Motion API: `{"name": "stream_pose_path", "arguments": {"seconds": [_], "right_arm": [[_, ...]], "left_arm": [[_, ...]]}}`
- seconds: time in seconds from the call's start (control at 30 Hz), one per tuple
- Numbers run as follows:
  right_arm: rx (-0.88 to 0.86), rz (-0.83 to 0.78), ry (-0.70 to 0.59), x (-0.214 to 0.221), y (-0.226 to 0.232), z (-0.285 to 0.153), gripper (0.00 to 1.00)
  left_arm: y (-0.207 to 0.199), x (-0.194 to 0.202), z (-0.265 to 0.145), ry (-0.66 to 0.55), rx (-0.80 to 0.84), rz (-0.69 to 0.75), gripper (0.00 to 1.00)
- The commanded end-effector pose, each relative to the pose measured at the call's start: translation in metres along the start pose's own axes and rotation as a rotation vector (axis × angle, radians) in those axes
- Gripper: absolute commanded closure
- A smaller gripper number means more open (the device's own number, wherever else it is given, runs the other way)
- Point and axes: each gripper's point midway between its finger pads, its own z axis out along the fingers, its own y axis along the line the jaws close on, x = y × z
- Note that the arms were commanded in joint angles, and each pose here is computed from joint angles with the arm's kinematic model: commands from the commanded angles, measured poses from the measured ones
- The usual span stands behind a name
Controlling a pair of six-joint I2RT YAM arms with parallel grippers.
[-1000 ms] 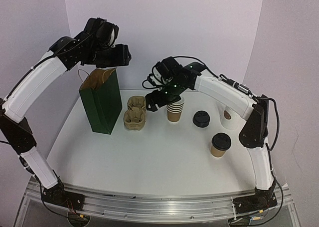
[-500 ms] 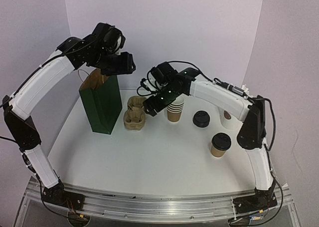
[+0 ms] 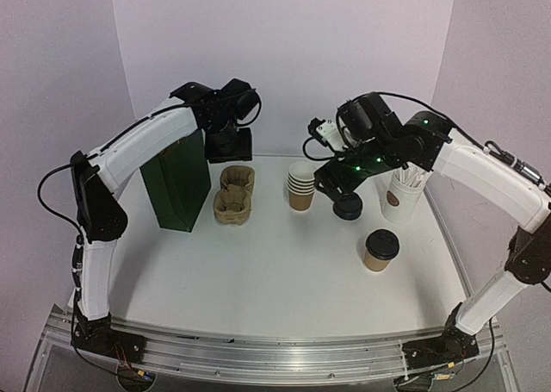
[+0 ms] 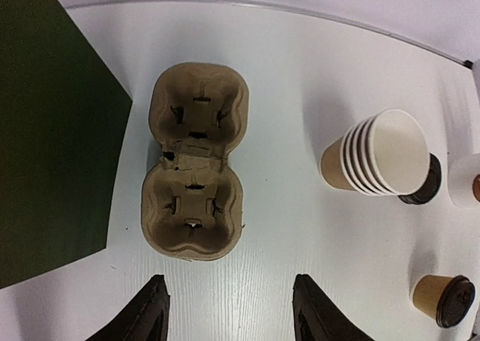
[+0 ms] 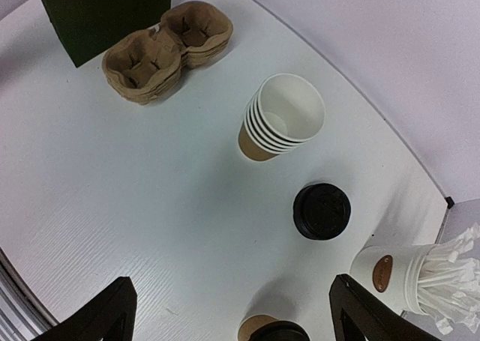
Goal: Pack the takeout coffee
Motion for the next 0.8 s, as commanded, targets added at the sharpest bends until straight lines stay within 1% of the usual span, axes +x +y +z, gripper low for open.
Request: {"name": "stream_pose_path", "arguments": {"seconds": [0.0, 0.13, 0.3, 0.47, 0.57, 0.77], "right_arm": [[0.051, 0.030, -0.013, -0.002, -0.010, -0.003, 0.11], [0.028, 0.029, -0.012, -0.005, -0.006, -0.002, 0.11], [0.011, 0.006, -0.003, -0.004, -0.002, 0.002, 0.11], [-0.005, -0.007, 0.007, -0.003, 0.002, 0.007, 0.11], [-0.018, -0.013, 0.009, -0.004, 0.005, 0.009, 0.11], [-0.048, -0.016, 0.009, -0.006, 0.011, 0.010, 0.11]], "left_arm": [[0.020, 0.017, 0.023, 0.047, -0.132, -0.181, 0.45], [0.024, 0.017, 0.048, 0.026, -0.170, -0.273, 0.45], [0.035, 0.018, 0.080, 0.051, -0.199, -0.367, 0.45], [0.031, 0.016, 0.101, 0.034, -0.175, -0.548, 0.46], [0.026, 0.012, 0.115, 0.016, -0.162, -0.683, 0.45], [0.032, 0.021, 0.150, 0.006, -0.207, -0.865, 0.44]]}}
